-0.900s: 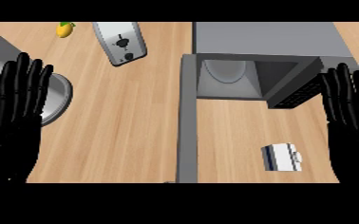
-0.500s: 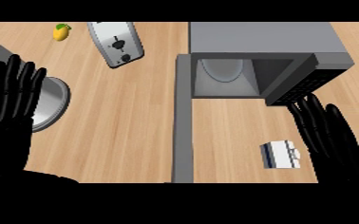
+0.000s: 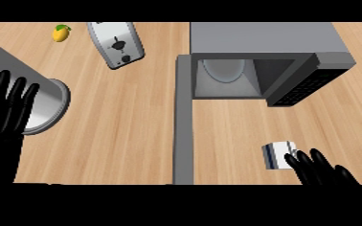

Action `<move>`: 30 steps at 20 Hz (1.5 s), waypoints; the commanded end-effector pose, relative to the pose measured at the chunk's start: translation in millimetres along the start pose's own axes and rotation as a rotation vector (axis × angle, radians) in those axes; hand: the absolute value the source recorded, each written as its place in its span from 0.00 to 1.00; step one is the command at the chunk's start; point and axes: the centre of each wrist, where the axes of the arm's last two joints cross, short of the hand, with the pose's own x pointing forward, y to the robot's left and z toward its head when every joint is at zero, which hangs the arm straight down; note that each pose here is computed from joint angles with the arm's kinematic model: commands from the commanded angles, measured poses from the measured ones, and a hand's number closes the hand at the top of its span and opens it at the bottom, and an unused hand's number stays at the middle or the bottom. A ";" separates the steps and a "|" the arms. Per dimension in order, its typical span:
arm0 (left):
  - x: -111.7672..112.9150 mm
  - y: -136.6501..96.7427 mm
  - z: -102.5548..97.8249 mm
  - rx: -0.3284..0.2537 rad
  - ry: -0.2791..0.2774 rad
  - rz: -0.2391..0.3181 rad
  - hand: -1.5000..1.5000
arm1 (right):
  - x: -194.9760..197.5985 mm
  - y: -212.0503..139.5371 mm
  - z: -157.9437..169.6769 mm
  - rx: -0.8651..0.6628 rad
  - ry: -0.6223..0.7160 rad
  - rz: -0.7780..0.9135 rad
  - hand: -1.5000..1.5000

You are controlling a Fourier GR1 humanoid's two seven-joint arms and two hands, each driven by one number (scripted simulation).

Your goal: Pick up the milk, place it into the microwave and close the microwave

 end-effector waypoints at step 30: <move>-7.6 35.9 57.1 -0.013 0.004 0.020 0.00 | -124.9 -84.9 65.8 -0.337 0.181 0.183 0.00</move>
